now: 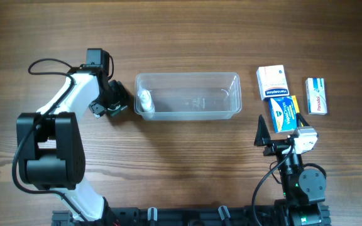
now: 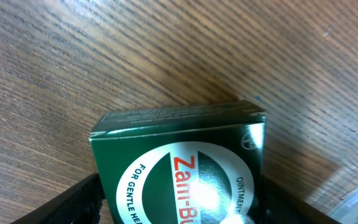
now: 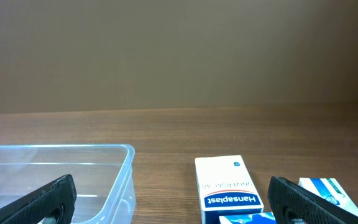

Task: Pack container
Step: 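Lower the left gripper and grasp the green Zam-Buk box, then lift the green box and carry it over the container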

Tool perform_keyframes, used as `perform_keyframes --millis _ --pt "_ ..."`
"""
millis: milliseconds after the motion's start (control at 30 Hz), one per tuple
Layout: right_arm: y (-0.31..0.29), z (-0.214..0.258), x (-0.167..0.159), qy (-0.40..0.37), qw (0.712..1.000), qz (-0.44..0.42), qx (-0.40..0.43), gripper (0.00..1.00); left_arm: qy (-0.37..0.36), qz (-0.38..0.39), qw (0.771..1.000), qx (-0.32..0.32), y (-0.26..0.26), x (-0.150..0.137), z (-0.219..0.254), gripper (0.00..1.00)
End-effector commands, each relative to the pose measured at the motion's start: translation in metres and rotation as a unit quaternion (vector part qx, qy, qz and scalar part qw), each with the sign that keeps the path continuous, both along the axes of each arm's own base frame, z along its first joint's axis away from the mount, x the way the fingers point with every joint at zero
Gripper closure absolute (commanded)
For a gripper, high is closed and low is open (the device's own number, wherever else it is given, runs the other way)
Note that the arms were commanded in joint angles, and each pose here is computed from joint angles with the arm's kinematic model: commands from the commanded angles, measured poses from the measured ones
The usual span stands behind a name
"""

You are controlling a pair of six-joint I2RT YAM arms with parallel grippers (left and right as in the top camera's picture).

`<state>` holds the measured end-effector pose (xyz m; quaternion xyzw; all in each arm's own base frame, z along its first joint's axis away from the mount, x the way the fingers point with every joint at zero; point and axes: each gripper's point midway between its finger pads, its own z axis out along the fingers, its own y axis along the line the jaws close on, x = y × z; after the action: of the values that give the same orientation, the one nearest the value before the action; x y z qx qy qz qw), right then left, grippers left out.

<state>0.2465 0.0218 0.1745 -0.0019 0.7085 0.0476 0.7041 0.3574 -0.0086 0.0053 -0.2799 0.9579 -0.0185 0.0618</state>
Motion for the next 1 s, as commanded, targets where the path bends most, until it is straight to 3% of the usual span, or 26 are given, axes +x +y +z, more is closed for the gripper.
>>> perform_keyframes --millis 0,133,333,600,967 --pt "0.003 0.001 0.0 -0.004 1.0 0.008 -0.005 0.0 0.012 0.018 1.0 0.005 0.001 -0.008 -0.01 0.23" --pt "0.003 0.001 0.0 -0.004 1.0 0.008 -0.005 0.0 0.012 0.017 1.0 0.006 0.002 -0.009 -0.011 0.24" --pt "0.003 0.001 0.0 -0.004 1.0 0.008 -0.005 0.0 0.008 0.018 1.0 0.007 0.003 -0.007 -0.011 0.38" --pt "0.003 0.001 0.0 -0.004 1.0 0.008 -0.005 0.0 -0.006 -0.004 1.0 0.009 0.002 -0.003 -0.001 0.44" --pt "0.003 0.001 0.0 -0.004 1.0 0.008 -0.005 0.0 -0.109 -0.023 0.993 0.025 0.006 0.018 0.096 0.48"
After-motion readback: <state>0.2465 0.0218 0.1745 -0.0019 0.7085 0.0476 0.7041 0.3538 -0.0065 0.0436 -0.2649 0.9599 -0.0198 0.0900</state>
